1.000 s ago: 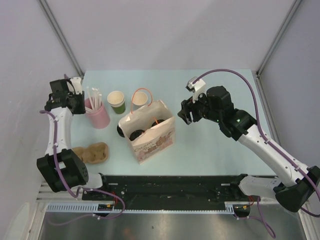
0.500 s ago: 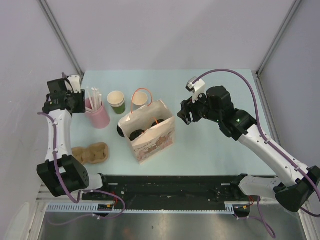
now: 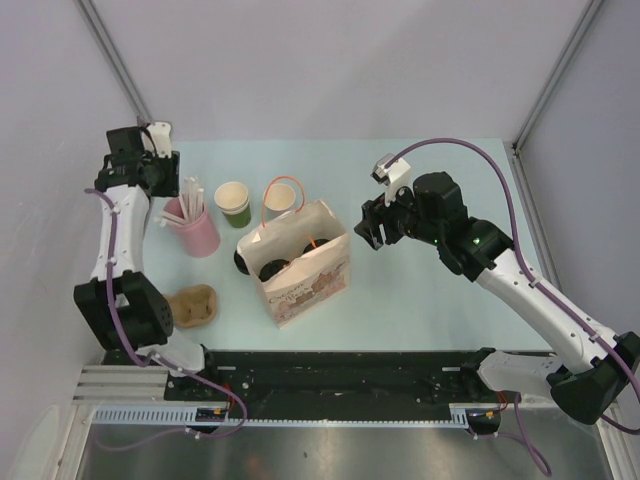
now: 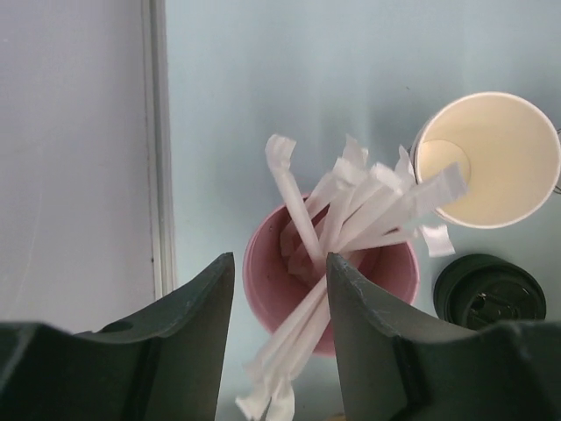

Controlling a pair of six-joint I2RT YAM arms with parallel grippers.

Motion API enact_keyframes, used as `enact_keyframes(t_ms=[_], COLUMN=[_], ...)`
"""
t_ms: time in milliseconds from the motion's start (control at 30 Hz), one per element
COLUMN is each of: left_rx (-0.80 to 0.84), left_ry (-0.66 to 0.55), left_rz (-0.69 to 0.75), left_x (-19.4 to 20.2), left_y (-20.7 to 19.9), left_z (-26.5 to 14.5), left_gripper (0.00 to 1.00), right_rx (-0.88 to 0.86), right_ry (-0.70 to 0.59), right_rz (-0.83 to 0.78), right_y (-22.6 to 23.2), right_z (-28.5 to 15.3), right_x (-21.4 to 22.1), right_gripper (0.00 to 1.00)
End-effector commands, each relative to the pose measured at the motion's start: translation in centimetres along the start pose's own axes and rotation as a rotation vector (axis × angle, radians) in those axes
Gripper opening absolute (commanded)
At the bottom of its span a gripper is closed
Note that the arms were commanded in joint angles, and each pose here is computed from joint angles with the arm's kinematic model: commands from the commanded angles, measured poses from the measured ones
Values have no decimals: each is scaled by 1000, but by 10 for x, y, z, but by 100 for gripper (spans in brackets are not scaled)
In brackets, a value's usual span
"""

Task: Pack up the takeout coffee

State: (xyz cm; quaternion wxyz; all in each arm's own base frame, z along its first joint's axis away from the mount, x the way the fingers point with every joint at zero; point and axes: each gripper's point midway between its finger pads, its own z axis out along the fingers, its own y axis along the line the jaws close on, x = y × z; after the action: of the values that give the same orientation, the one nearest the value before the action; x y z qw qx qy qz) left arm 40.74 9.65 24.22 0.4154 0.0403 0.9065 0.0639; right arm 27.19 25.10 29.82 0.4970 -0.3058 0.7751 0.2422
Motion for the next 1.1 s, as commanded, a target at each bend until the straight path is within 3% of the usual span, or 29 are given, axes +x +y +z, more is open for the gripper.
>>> enact_keyframes(t_ms=[0,467,733,867,1067], left_rx=[-10,-23,-103,-189,-195], left_ry=[-2,-7,81,-27,-34], left_rz=[7,7,-35,-64,-80], left_x=[-15,-31,4,-11,-5], left_y=[3,4,-7,6,5], left_z=[18,45,52,44,50], left_gripper=[51,44,44,42,38], right_rx=[-2,3,6,4,-12], right_ry=[-52,-52,-49,-50,-61], right_rz=[-4,2,6,1,-9], right_y=[0,0,0,0,4], right_z=[-3,-4,-6,-9,-12], right_x=[-14,-14,-13,-13,-16], right_gripper=[65,65,65,65,65])
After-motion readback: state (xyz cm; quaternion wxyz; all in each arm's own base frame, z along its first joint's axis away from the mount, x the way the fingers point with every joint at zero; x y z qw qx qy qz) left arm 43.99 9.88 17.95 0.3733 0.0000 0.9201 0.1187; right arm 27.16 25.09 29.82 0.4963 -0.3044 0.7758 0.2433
